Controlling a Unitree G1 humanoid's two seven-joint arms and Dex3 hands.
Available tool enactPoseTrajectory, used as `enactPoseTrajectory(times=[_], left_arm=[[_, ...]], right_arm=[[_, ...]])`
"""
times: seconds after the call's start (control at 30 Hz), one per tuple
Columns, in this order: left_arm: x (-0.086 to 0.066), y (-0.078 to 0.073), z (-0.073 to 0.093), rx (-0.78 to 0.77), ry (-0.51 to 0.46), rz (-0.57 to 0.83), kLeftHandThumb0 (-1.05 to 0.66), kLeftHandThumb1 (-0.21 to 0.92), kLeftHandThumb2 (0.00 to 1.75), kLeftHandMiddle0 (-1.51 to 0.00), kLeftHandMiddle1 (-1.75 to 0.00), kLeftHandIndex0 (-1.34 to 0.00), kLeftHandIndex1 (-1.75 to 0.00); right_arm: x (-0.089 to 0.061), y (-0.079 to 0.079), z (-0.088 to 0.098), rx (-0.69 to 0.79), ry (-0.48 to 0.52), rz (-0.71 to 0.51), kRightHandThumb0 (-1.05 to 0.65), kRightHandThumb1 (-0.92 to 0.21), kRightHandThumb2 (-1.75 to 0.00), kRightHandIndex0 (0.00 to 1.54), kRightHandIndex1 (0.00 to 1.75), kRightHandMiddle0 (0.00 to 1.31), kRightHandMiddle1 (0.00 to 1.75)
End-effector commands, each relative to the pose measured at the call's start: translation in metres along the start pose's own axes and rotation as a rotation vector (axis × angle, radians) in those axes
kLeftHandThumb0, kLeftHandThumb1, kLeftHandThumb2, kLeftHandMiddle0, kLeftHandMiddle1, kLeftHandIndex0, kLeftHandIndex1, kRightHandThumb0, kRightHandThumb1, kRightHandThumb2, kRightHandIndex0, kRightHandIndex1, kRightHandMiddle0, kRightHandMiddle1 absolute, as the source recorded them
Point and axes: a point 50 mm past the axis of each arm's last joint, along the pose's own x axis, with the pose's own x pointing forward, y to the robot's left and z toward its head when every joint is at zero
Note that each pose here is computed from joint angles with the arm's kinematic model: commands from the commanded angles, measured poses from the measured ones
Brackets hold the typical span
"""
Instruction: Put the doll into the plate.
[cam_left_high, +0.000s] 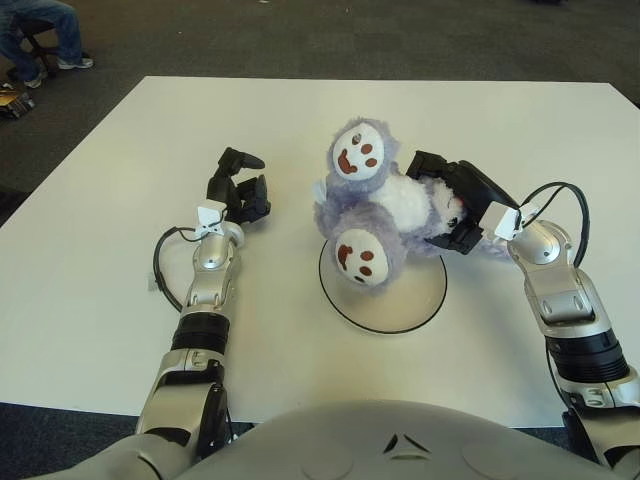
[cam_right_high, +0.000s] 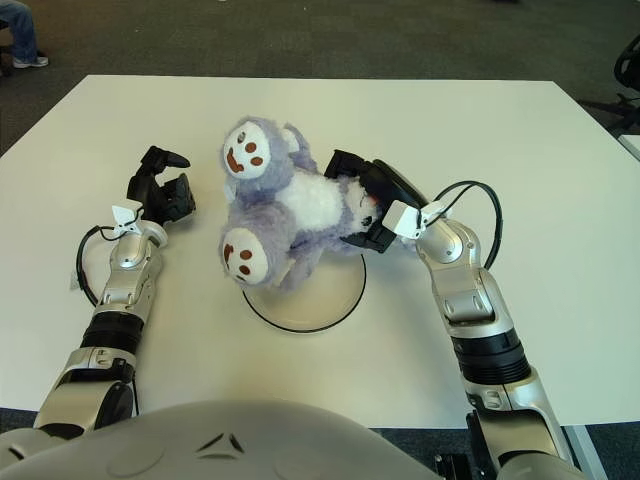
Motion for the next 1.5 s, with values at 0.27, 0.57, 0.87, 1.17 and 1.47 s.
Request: enactPoseTrajectory(times=[0.27, 0.57, 0.87, 1.17, 1.47], left_arm=[[-0.0306, -0.0061, -0.0353, -0.027, 0.151, 0.022, -0.4, 0.57, 1.0, -1.14, -1.75, -0.42, -1.75], [-0.0307, -0.0061, -0.0353, -0.029, 0.148, 0.029, -0.4, 0.57, 0.99, -1.15, -1.75, -0.42, -1.75], [-0.0315, -0.0058, -0.0356, -0.035, 0.147, 0.031, -0.41, 0.56, 1.01, -1.17, -1.75, -0.42, -1.75], [-0.0321, -0.0051, -0.0358, -0.034, 0.149, 0.031, -0.41, 0.56, 1.01, -1.15, -1.75, -0.43, -1.75], [-0.0324, -0.0047, -0.0358, -0.032, 0.151, 0.033, -0.41, 0.56, 1.01, -1.14, -1.75, -0.42, -1.75]], right_arm=[[-0.0029, 0.0015, -0.0021, -0.001, -0.027, 0.018, 0.0, 0.03, -1.65, 0.91, 1.59, 0.66, 1.75], [-0.0042, 0.003, -0.002, -0.046, -0.004, 0.087, -0.01, -0.07, -1.57, 0.81, 1.73, 0.61, 1.66], [-0.0058, 0.0017, 0.0013, -0.053, 0.02, 0.147, -0.01, -0.25, -1.38, 0.57, 1.74, 0.54, 1.71], [-0.0057, 0.0011, 0.0038, -0.041, 0.015, 0.15, -0.01, -0.27, -1.37, 0.53, 1.74, 0.52, 1.73], [-0.006, 0.0011, 0.0039, -0.042, 0.012, 0.146, -0.01, -0.28, -1.35, 0.52, 1.75, 0.51, 1.74]])
